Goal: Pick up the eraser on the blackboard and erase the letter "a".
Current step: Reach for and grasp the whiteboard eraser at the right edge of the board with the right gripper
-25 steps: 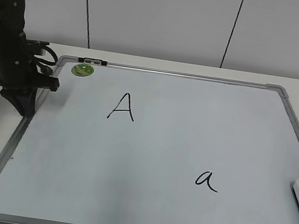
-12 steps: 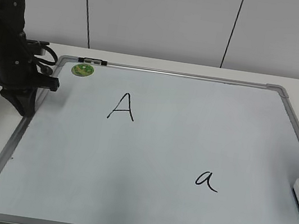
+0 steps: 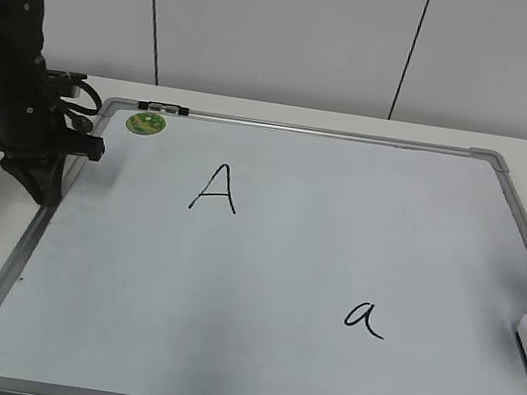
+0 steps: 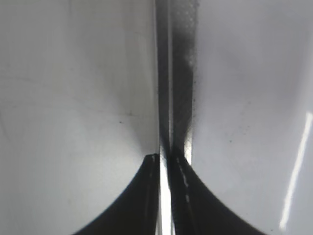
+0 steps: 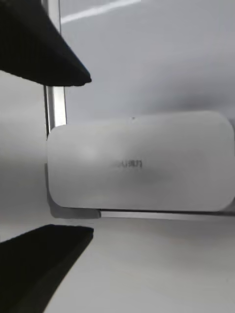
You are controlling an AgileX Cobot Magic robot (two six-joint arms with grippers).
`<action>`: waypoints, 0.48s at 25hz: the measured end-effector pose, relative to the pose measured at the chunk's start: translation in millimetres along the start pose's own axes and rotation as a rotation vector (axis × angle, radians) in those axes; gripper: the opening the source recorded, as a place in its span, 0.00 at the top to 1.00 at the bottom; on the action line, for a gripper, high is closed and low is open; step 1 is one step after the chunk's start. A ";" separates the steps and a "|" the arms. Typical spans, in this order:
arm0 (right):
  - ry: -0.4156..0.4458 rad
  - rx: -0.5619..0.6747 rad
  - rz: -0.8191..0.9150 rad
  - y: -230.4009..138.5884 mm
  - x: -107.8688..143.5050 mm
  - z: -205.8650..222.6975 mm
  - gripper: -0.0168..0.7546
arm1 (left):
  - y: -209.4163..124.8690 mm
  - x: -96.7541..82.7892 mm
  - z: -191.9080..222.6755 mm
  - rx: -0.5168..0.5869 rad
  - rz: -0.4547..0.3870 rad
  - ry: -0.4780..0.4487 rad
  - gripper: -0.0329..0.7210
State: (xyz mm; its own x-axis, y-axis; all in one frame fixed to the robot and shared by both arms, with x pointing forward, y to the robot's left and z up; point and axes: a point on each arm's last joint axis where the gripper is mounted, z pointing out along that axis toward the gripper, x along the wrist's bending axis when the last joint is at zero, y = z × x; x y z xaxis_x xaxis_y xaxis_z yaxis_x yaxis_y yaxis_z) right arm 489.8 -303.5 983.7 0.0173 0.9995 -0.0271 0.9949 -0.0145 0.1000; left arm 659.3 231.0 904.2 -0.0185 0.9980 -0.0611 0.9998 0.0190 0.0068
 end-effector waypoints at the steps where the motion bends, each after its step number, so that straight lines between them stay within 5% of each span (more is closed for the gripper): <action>1: 0.001 0.006 0.015 2.2 -3.3 2.1 0.12 | 0.0 -0.1 0.0 0.000 0.000 -0.001 0.91; 12: 0.018 0.092 0.009 20.9 -8.2 32.2 0.12 | 0.0 -0.2 0.0 0.000 -0.001 -0.002 0.90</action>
State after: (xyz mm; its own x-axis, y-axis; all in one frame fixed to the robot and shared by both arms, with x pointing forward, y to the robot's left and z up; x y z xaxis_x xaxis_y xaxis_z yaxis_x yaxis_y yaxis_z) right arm 513.6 -312.9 954.0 0.0250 0.9996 -0.0091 0.9997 -0.0249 0.0081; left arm 659.3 230.8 904.2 -0.0197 0.9978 -0.0631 0.9998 0.0202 0.0065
